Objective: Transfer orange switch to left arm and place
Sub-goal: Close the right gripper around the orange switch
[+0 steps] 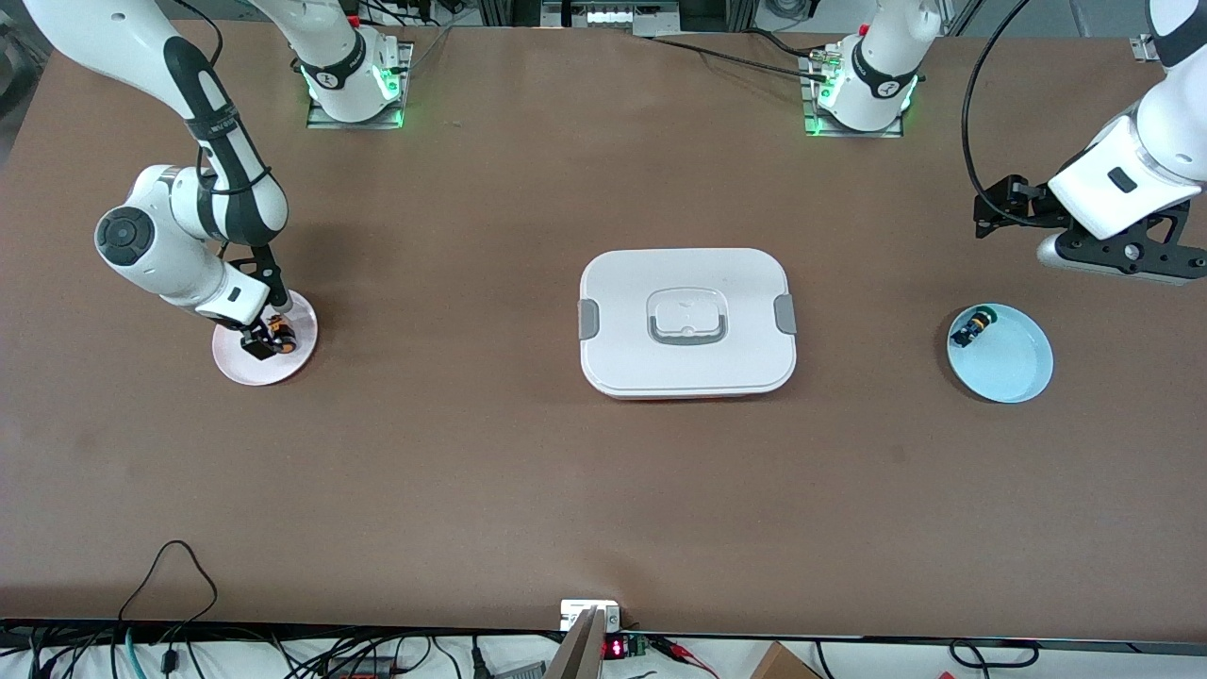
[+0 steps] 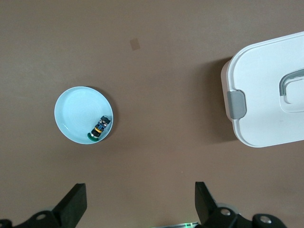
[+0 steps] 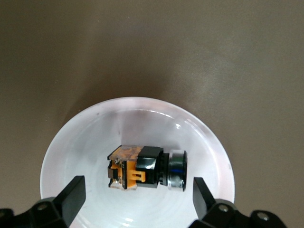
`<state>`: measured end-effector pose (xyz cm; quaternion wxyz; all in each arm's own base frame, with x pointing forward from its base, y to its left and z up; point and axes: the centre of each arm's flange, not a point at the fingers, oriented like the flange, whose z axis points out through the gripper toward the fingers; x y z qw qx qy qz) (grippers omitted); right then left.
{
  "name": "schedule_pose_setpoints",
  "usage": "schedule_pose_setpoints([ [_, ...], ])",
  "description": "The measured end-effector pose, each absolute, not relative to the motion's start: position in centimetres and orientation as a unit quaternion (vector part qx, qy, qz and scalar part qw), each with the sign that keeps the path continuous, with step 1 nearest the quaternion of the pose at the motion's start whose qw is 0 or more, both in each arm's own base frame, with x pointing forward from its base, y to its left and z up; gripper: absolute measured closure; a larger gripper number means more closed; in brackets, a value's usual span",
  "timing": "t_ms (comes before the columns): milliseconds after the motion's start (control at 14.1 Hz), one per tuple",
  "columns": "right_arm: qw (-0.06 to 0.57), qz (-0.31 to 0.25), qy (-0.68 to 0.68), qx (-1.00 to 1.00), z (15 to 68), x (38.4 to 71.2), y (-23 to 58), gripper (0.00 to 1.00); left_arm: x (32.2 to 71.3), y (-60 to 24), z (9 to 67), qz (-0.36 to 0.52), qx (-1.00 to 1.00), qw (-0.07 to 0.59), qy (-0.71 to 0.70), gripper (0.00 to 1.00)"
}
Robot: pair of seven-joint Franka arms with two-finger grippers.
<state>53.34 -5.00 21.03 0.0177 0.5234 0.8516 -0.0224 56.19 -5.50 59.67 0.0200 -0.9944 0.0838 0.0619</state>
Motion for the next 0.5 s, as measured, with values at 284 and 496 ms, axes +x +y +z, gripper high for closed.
schedule_pose_setpoints([
  [284, 0.019, -0.020, 0.851, 0.524, 21.04, 53.40, -4.90, 0.00, 56.19, -5.50, 59.67, 0.062, -0.994, 0.020, 0.084, 0.00],
  [496, 0.019, -0.020, 0.851, 0.525, 20.77, 53.40, -4.89, 0.00, 56.19, -5.50, 59.67, 0.062, -0.994, 0.020, 0.084, 0.00],
])
